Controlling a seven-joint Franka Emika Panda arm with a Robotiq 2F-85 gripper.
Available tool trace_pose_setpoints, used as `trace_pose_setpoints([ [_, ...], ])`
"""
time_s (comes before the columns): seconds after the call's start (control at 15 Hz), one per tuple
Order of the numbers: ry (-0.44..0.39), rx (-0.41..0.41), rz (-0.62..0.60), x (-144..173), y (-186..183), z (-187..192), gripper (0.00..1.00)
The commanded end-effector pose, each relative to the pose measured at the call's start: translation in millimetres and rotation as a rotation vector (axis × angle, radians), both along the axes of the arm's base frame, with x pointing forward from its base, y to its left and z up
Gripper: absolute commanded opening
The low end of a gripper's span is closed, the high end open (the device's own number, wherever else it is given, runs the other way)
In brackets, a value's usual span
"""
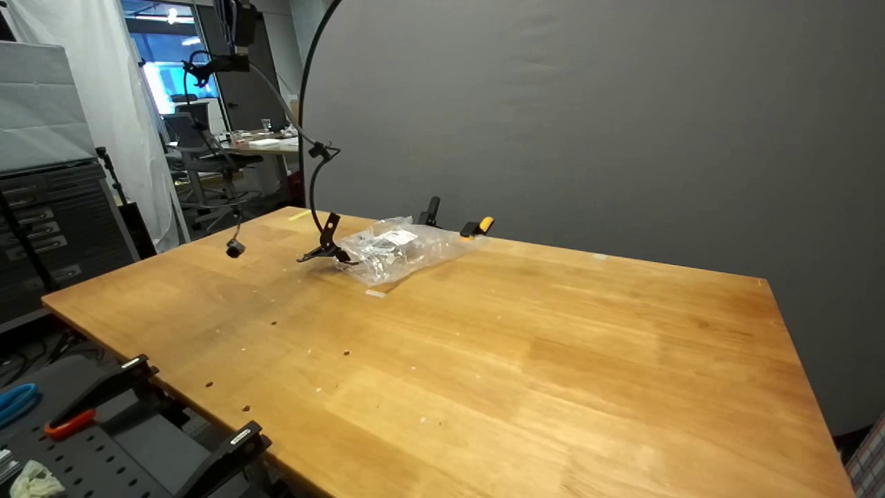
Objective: Remove the cable from the plastic
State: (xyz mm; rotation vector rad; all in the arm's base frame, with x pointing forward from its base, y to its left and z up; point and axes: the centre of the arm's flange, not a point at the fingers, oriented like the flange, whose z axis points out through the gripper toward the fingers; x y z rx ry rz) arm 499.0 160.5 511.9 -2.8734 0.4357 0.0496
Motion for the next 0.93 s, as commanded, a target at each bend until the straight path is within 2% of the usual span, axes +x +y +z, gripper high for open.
trace_pose_setpoints([
  [0.0,-0.046,-0.169,-0.105,-18.9,-16.6,11.4,0.03],
  [0.2,-0.032,-0.348,-0.146,-14.3,-47.2,-8.2,0.03],
  [0.4,0.034,-0.417,-0.126,-6.3,-100.4,-54.5,0.03],
  [0.6,0.148,-0.380,-0.137,-12.5,-162.0,-107.2,0.03],
  [0.67,0.170,-0.348,-0.141,-18.3,-185.4,-122.2,0.03],
  [0.87,0.213,-0.317,-0.194,-29.6,-242.4,-153.6,0.03],
])
